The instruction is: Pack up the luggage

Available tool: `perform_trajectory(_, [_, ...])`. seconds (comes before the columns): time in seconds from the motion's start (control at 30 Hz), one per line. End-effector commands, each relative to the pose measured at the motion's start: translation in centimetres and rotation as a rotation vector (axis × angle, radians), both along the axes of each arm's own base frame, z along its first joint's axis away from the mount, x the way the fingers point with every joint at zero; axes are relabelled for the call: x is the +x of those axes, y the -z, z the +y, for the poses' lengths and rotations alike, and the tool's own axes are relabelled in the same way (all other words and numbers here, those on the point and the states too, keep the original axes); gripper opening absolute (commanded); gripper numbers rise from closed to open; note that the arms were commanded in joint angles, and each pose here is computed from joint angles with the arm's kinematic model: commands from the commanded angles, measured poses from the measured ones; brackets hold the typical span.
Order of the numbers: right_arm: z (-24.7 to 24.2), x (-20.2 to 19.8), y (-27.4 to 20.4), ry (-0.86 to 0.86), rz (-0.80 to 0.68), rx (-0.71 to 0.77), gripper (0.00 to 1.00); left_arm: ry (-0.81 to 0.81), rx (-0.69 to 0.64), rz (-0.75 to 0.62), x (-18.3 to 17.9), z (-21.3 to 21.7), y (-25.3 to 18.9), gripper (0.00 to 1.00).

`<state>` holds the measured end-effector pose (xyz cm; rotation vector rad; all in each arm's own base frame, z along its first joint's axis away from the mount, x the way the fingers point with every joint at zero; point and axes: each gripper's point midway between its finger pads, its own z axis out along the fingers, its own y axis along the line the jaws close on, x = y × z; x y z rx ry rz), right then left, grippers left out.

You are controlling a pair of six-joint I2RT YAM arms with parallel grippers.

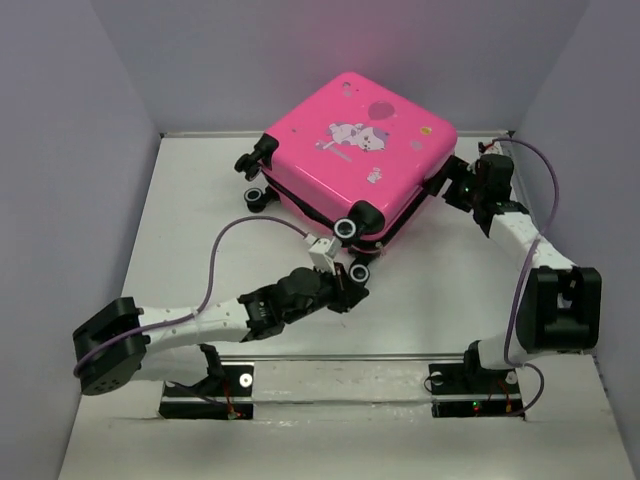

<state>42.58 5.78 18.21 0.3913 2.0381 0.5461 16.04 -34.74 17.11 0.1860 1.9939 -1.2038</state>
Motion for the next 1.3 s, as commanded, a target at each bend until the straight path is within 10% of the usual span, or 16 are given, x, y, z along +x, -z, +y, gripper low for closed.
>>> perform_trajectory(0.0, [6.4, 2.2, -8.0, -0.344, -0.208, 0.099, 0.81, 0.019, -0.096, -0.099, 0.9, -3.5, -5.9, 0.06])
perform_trajectory(0.33, [5.4, -5.4, -8.7, -0.231, -0.280, -0.005, 0.60, -0.127, -0.043, -0.146, 3.4, 0.3, -7.7, 0.07])
perform_trajectory(0.5, [11.1, -11.1, -3.9, -0.381, -0.254, -0.024, 0.38, -0.238, 0.026, -0.053, 6.4, 7.3, -5.2, 0.50])
perform_trajectory(0.73, [15.6, -15.4, -0.3, -0.555, -0.270, -0.015, 0.44, -0.138, 0.126, -0.057, 8.6, 9.0, -4.9, 0.92])
perform_trajectory(0.9, [16.6, -15.1, 1.7, -0.598, -0.254, -0.045, 0.69, 0.006, 0.113, -0.049, 9.4, 5.9, -4.5, 0.94])
perform_trajectory(1.27, [17.9, -13.9, 3.0, -0.660, -0.244, -0.068, 0.65, 0.169, 0.047, -0.023, 9.6, 2.1, -3.8, 0.80])
